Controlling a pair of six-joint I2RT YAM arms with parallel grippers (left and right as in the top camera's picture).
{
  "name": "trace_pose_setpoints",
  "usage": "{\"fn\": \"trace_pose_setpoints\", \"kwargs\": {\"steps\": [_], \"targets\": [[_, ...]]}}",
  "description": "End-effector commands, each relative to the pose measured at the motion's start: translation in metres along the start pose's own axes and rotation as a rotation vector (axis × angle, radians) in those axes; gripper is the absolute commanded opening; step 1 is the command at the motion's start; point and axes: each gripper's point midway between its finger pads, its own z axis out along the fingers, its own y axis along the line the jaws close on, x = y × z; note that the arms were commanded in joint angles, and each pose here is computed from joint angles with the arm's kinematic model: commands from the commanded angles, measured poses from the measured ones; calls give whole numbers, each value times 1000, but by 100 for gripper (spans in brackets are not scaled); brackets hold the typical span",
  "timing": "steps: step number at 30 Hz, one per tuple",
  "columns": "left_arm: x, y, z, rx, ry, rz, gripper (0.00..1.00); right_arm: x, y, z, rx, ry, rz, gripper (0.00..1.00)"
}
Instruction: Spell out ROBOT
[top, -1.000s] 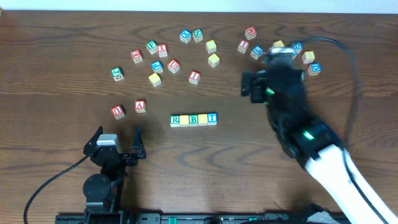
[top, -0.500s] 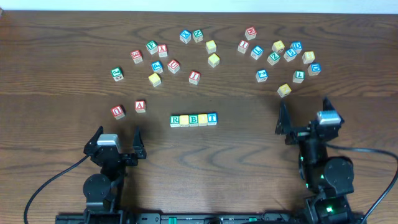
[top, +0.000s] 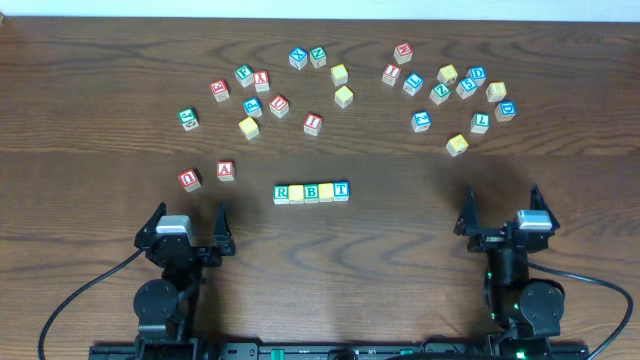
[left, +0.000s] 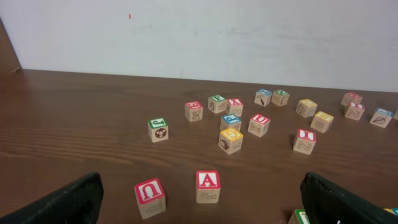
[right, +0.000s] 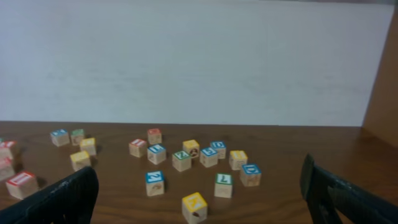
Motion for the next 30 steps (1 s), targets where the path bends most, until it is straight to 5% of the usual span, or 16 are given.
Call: {"fn": "trace_pose_setpoints", "kwargs": {"steps": [1, 9, 30], "targets": [[15, -2, 1, 14, 47, 7, 100, 15, -2, -4, -1, 30, -45, 99], [15, -2, 1, 14, 47, 7, 100, 52, -7, -15, 13, 176, -57, 99], [15, -2, 1, 14, 47, 7, 100, 50, -12, -16, 13, 166, -74, 99]]}}
